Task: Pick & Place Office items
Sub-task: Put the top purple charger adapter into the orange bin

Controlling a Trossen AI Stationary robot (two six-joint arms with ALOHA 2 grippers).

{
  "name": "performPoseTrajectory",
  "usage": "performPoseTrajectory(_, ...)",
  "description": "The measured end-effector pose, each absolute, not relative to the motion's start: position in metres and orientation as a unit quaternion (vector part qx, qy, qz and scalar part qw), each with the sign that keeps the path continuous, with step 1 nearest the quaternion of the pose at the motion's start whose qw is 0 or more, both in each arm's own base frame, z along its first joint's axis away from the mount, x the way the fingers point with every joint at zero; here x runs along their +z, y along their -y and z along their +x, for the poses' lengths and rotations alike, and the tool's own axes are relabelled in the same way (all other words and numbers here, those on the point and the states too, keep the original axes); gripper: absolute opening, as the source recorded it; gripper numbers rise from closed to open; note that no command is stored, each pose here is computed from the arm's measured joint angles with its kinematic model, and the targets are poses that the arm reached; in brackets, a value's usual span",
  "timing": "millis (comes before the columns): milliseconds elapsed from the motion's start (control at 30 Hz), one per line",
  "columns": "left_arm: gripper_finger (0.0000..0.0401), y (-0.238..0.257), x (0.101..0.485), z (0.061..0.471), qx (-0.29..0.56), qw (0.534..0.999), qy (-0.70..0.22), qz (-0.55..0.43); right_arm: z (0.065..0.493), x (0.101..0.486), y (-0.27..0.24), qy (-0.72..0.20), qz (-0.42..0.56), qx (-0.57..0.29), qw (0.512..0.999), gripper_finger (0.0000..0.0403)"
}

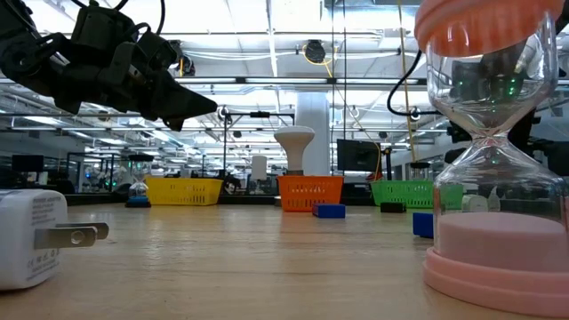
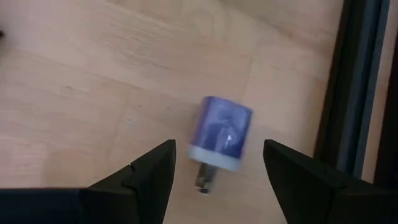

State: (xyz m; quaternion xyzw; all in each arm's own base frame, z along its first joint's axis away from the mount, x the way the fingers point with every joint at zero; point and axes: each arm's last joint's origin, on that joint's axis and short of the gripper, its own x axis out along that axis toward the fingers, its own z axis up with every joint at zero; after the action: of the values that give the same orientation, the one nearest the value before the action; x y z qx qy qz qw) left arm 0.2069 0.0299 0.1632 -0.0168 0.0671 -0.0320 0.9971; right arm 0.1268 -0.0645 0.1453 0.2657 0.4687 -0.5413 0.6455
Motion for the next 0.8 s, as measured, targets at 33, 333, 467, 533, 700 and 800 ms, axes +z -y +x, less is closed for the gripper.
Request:
performPoseTrajectory(33,0.0026,-0.03,0.163,0.207,-0.032,0.997,-0.067,-0.017,0.126,0.144,0.065,-0.47,0.264,-0.54,0.646,0.0234)
performPoseTrajectory(333,0.0026,-0.03,0.163,0.207,-0.032,0.997,-0.067,-0.017,0.131,0.137,0.066,-0.452,0.283,-0.511,0.674,0.0164)
performPoseTrajectory(467,0.0026,-0.03,0.163,0.207,-0.032,0.997,-0.067,-0.017,0.13,0.134,0.065,-0.454,0.284,-0.506,0.676,0.0145)
performPoseTrajectory(533,0.0026,-0.03,0.163,0.207,-0.032,0.997,-0.067,-0.017,0.13,0.134,0.065,-0.454,0.282,-0.505,0.678,0.0144)
performPoseTrajectory(700,0.0026,-0.03,0.163,0.207,-0.032,0.997,-0.067,-0.017,0.135,0.139,0.066,-0.463,0.277,-0.477,0.694,0.0148)
performPoseTrajectory(800,0.0026,-0.03,0.163,0.207,-0.032,0.997,-0.067,-0.017,0.146,0.151,0.065,-0.464,0.289,-0.432,0.718,0.0144)
